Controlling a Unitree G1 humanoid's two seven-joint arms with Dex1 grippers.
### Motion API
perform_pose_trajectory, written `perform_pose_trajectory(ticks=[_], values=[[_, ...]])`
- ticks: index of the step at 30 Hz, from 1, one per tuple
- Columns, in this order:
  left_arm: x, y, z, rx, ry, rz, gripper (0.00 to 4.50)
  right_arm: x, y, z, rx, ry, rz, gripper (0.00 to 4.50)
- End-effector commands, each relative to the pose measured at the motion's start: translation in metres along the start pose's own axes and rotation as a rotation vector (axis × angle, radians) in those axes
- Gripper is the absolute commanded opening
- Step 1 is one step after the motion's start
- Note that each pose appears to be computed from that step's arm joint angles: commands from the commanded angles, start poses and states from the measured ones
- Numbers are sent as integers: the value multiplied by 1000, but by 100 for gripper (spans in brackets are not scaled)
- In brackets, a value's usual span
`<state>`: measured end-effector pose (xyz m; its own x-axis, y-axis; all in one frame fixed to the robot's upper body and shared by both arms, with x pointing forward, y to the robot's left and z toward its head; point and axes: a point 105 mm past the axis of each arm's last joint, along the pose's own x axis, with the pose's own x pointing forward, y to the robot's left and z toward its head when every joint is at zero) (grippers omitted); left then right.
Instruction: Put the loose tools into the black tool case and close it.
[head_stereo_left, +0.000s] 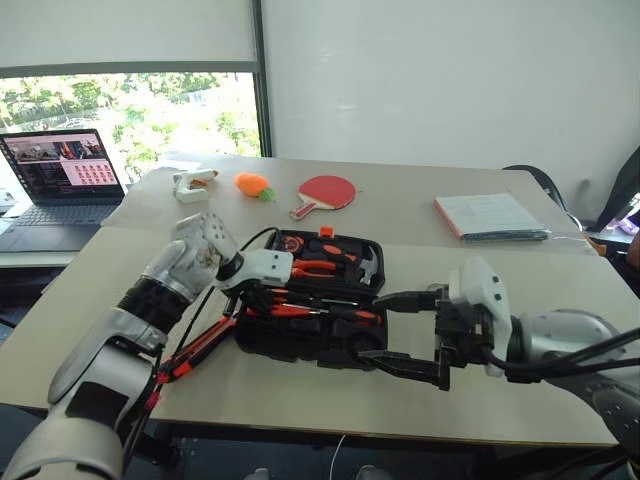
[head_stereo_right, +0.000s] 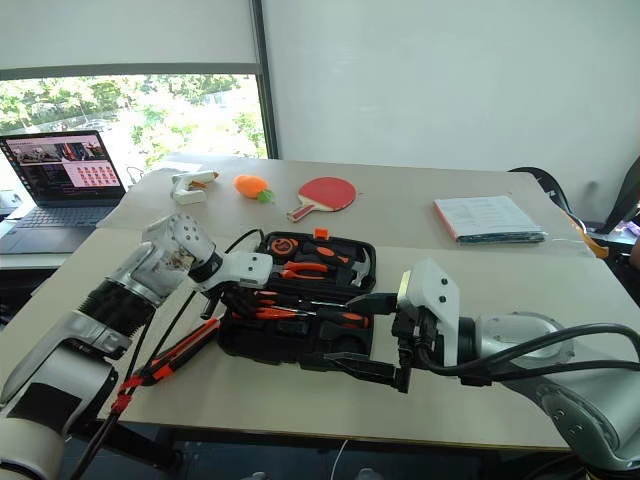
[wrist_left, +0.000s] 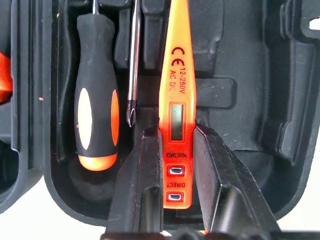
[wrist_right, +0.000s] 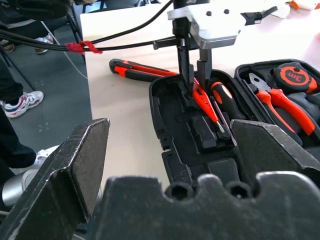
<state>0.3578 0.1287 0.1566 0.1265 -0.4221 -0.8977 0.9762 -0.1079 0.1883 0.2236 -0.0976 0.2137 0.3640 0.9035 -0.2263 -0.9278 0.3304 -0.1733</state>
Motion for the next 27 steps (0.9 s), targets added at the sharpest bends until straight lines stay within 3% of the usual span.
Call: perform_pose_trajectory(ticks=[1, 27], values=[[5, 0, 2, 37, 27, -8, 42, -1, 1, 8, -29, -33, -10, 450], [10, 0, -13, 7, 116, -44, 42, 5, -2, 7, -28, -62, -53, 450]])
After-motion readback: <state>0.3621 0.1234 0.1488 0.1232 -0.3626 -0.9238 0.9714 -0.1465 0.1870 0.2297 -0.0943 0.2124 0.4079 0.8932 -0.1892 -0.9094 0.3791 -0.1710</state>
